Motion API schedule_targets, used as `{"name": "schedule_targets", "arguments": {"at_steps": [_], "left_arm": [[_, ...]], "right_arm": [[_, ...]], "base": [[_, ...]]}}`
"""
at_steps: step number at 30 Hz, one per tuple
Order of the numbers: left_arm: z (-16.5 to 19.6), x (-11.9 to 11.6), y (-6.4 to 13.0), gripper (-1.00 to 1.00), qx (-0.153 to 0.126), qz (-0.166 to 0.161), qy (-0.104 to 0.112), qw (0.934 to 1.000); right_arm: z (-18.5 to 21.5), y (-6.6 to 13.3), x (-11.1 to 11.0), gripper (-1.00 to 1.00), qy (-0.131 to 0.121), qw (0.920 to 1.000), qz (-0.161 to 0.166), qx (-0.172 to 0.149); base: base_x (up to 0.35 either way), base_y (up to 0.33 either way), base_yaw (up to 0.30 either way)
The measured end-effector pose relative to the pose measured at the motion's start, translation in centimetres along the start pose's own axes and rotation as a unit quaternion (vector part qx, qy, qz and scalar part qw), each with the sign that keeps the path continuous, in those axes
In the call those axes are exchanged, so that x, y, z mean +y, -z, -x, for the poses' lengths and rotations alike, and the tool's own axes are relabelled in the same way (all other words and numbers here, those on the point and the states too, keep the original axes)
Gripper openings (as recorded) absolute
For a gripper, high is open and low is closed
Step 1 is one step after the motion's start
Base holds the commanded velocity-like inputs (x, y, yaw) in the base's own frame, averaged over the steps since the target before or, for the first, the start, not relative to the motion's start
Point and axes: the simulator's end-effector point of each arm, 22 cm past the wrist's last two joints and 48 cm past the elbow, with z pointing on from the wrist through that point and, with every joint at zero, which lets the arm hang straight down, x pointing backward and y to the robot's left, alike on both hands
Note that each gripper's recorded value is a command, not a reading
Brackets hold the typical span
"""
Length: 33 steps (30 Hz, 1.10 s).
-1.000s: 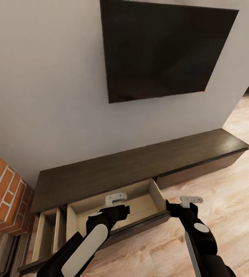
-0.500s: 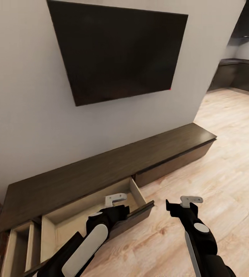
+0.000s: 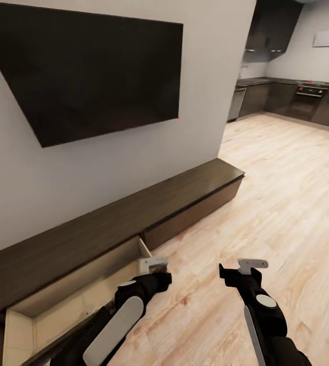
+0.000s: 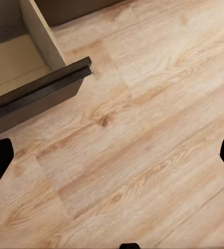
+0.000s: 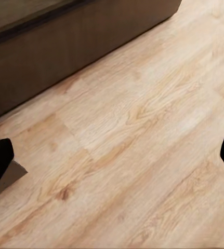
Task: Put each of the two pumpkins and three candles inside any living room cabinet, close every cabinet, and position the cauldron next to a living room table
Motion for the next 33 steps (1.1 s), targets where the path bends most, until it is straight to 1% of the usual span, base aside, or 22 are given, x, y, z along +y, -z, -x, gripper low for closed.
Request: {"name": "schedule_targets", "arguments": {"at_steps": [10, 12, 21, 28, 33], "left_arm": [[0.1, -0.1, 0.1, 1.0, -0.001, 0.0, 0.0, 1.0], [0.2, -0.1, 0.2, 1.0, -0.003, -0.001, 0.002, 1.0], [0.9, 0.1, 0.5, 1.0, -0.013, 0.001, 0.011, 0.9999], [1.3, 0.0, 0.8, 1.0, -0.018, 0.0, 0.011, 0.9998], [1.2, -0.4, 0.9, 1.0, -0.015, -0.005, 0.013, 0.9998]], "right_arm": [[0.3, 0.1, 0.0, 1.0, 0.0, 1.0, 0.0, -0.003], [0.4, 0.2, 0.0, 1.0, 0.0, 1.0, 0.0, -0.004], [1.0, 0.4, -0.1, 1.0, -0.004, 0.9999, -0.001, -0.01], [1.5, 0.6, -0.2, 1.0, -0.005, 0.9999, -0.001, -0.016], [1.9, 0.7, -0.3, 1.0, -0.005, 0.9998, -0.002, -0.02]], "base": [[0.0, -0.326, -0.298], [0.0, -0.156, -0.294], [0.0, -0.029, -0.254], [0.0, -0.001, -0.241], [0.0, 0.0, -0.24]]}}
